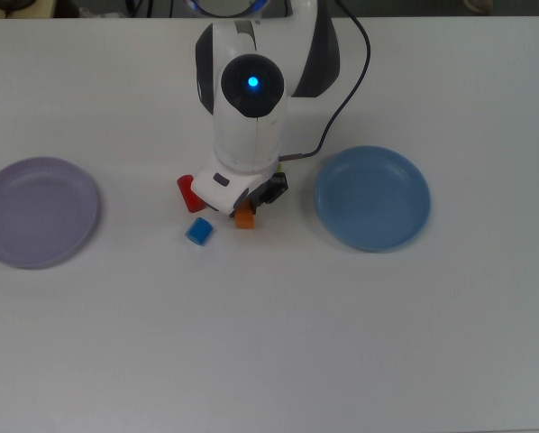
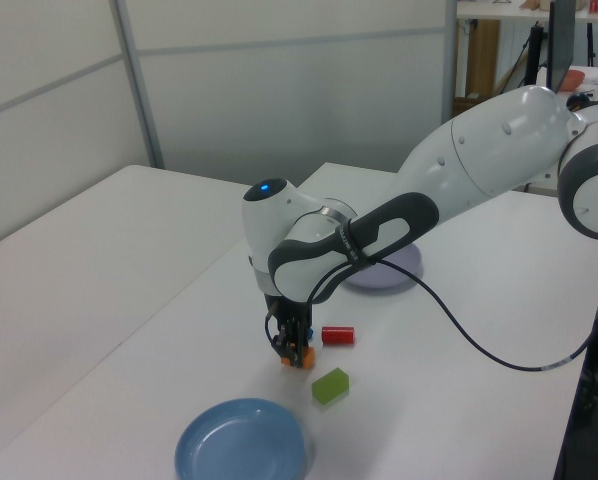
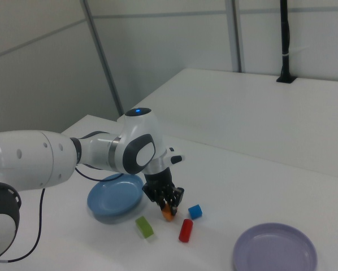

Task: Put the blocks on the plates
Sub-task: 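Close the gripper on the orange block, then carry the orange block over the light blue plate and release it, then move the gripper to the green block and lower onto it, then grasp the green block and lift it, then place the green block on the light blue plate and open, then lower the gripper onto the blue cube and grasp it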

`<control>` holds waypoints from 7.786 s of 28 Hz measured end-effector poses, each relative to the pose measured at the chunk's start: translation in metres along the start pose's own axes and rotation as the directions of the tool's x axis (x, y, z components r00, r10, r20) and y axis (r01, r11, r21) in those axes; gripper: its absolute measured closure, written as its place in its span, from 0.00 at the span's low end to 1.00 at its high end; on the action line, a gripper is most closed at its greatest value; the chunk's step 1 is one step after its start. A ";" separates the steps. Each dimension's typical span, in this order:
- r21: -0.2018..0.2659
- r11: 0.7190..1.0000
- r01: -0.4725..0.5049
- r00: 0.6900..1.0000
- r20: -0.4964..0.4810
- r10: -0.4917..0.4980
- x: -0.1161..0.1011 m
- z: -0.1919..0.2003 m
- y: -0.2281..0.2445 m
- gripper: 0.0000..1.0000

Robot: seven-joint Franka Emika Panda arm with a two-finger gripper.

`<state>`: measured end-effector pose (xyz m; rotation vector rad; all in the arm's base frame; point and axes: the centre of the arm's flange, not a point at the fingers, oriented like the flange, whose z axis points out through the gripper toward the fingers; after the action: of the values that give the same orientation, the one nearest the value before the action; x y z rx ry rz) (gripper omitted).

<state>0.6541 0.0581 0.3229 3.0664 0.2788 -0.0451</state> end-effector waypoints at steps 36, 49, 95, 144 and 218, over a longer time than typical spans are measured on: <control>0.029 0.987 0.156 0.985 -0.075 -0.154 0.015 -0.023 -0.196 0.59; 0.008 0.974 0.228 0.973 -0.035 -0.227 0.011 -0.034 -0.186 0.08; 0.212 0.609 0.764 0.581 0.184 -0.793 -0.044 -0.014 -0.064 0.00; 0.186 0.618 0.764 0.585 0.204 -0.785 -0.037 0.010 -0.065 0.67; 0.049 0.821 -0.569 0.815 -0.098 0.571 0.006 -0.028 0.075 0.05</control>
<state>0.6738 -0.0123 0.3550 3.0274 -0.6511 0.1500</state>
